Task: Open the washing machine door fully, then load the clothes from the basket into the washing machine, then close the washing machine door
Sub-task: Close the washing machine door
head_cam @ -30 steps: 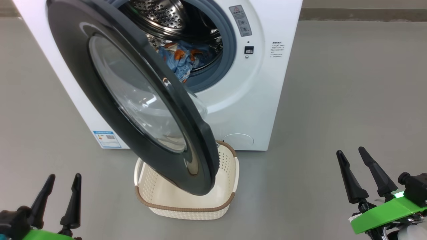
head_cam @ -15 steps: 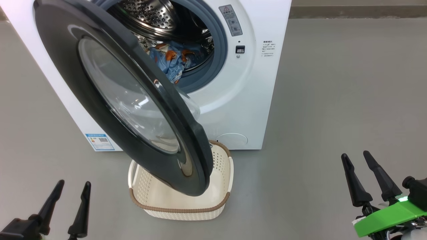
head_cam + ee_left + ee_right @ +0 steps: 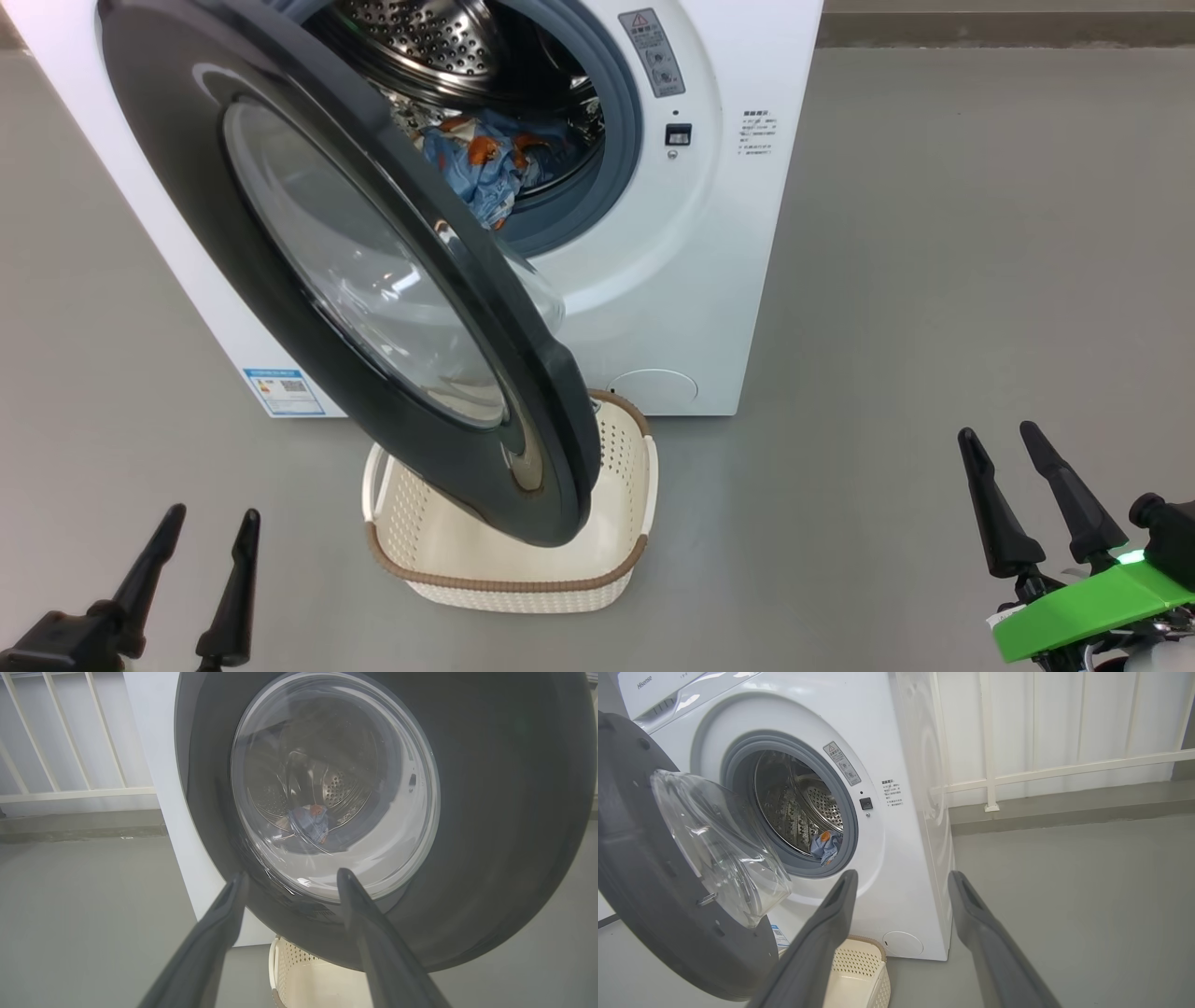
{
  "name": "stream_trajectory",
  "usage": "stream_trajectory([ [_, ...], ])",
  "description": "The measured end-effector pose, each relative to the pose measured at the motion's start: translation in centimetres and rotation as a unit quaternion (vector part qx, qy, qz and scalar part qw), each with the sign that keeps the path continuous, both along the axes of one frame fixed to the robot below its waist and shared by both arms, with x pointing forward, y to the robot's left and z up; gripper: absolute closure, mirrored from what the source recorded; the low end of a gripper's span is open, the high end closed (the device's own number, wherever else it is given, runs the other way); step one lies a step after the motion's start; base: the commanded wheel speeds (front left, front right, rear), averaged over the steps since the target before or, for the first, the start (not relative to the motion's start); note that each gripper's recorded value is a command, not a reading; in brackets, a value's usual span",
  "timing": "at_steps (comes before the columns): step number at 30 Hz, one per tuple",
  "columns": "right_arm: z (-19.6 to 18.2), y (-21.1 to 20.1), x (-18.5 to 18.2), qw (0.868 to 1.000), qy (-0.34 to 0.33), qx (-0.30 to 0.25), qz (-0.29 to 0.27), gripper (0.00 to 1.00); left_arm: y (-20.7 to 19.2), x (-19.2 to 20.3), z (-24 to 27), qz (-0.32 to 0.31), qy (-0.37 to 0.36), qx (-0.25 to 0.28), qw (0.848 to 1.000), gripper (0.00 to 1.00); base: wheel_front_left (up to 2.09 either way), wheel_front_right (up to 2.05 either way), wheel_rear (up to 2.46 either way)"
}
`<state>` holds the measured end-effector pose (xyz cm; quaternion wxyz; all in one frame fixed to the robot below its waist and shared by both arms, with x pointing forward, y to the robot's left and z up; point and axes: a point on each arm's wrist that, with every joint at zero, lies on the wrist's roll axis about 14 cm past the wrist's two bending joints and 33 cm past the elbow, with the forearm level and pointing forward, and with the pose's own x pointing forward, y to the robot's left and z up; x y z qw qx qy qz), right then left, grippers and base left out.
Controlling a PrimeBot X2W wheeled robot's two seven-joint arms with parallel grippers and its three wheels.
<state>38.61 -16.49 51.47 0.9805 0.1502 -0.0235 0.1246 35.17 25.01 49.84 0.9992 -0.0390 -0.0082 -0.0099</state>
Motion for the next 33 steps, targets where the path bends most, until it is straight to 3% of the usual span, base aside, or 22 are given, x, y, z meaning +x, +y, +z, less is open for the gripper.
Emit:
stream_trajectory([
  [11,-0.2,0.4,0.3,1.0,0.003,0.0,0.006,0.03,0.2,-0.2,-0.2,0.006,0.003,-0.004,1.0,0.0,0.0,0.0,0.0],
  [12,-0.2,0.5,0.3,1.0,0.003,0.001,0.007,0.2,0.1,-0.2,-0.3,0.007,0.003,-0.005,1.0,0.0,0.0,0.0,0.0],
  [13,-0.3,0.7,0.4,1.0,0.003,0.001,0.008,0.54,0.1,-0.2,-0.3,0.008,0.003,-0.007,1.0,0.0,0.0,0.0,0.0],
  [16,-0.3,1.1,0.6,1.0,0.004,0.002,0.014,0.85,0.1,-0.4,-0.4,0.012,0.004,-0.008,1.0,0.0,0.0,0.0,0.0],
  [17,-0.1,1.3,0.7,1.0,0.002,0.003,0.017,1.0,0.2,-0.5,-0.4,0.014,0.004,-0.008,1.0,0.0,0.0,0.0,0.0],
  [26,3.7,5.1,2.6,0.996,-0.055,0.006,0.069,1.0,1.9,-1.6,-0.1,0.048,-0.004,-0.012,0.999,0.0,0.0,0.0,0.0],
  [33,9.2,9.0,3.4,0.983,-0.135,0.016,0.127,1.0,3.1,-2.8,0.4,0.074,-0.013,-0.013,0.997,0.0,0.0,0.0,0.0],
])
